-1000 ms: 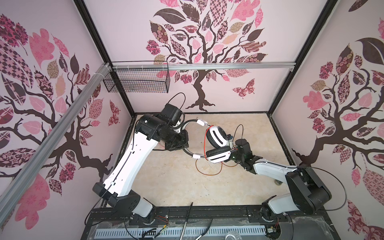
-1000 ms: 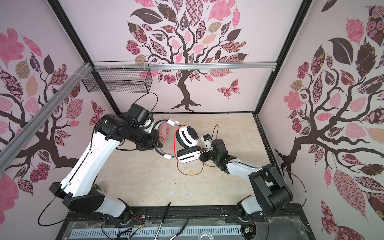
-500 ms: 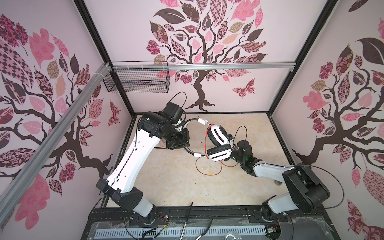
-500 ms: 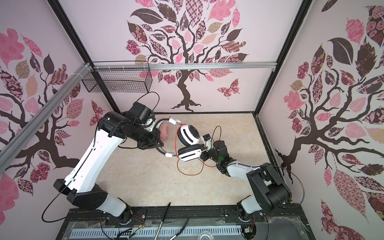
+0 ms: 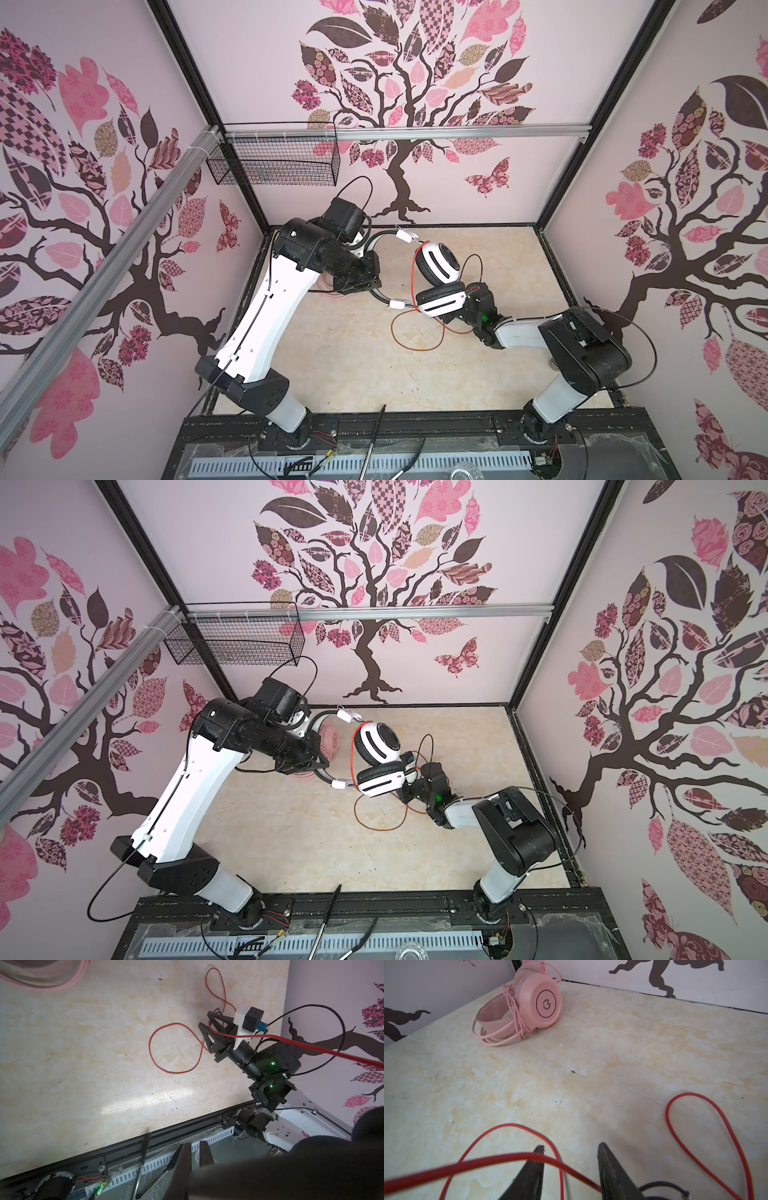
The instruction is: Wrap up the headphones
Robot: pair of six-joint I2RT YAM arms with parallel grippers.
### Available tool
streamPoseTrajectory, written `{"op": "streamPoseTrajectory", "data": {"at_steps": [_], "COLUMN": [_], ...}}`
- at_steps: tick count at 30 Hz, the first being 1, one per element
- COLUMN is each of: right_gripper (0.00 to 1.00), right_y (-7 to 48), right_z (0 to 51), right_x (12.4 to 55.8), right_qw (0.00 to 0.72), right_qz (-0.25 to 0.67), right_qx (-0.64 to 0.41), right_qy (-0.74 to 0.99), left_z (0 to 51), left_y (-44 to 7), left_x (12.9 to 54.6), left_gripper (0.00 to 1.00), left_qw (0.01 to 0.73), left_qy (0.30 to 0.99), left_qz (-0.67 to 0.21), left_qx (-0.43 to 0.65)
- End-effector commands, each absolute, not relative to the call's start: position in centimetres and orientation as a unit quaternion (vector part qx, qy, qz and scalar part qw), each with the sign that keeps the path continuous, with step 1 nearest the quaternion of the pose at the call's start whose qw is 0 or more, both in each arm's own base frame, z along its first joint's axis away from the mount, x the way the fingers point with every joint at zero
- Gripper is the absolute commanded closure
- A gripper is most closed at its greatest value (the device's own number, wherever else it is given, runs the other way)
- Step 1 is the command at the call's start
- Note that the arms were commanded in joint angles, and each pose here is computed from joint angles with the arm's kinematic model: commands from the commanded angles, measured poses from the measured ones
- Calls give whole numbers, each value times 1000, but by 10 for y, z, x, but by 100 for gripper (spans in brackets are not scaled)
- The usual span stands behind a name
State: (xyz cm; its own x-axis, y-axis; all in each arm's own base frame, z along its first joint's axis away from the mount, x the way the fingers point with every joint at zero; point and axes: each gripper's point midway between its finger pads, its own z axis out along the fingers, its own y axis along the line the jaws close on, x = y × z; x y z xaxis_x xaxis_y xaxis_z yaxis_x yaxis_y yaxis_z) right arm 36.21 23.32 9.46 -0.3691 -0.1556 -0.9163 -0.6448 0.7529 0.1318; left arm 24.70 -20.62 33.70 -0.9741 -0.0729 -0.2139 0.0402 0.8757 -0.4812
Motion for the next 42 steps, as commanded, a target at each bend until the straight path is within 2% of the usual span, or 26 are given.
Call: {"op": "streamPoseTrajectory", "data": {"at_steps": [1, 3, 7, 17, 22, 38, 42], "right_gripper": [73, 89, 100, 100, 100, 100, 100], "right_y": [242, 245, 253, 275, 287, 286, 290], "right_z": [107, 107, 108, 95, 103, 188, 214], "right_x": [364, 358, 343, 288, 261, 193, 183], "right_qw": [515, 505, 485, 440, 432, 453, 460], "right_qz": [267, 284, 296, 263, 244, 222, 223], "right_qx": [-255, -257, -268, -327, -361, -431, -442], "right_qy": [773, 774, 778, 794, 790, 748, 737], "left_z": [358, 358, 360, 364, 356, 305, 293], "left_y": [-212, -212, -209, -175, -167, -80, -71], "left_x": [248, 250, 257, 308, 326, 342, 340], "left_gripper": [100, 100, 100, 100, 100, 100, 100], "left_qw": [134, 133, 141, 147, 149, 199, 197], "left_qy": [949, 949, 945, 910, 907, 937, 938], "left_qz": [-285, -285, -293, -367, -365, -147, -119], "left_qx": [2, 0, -16, -122, -147, -246, -261]}}
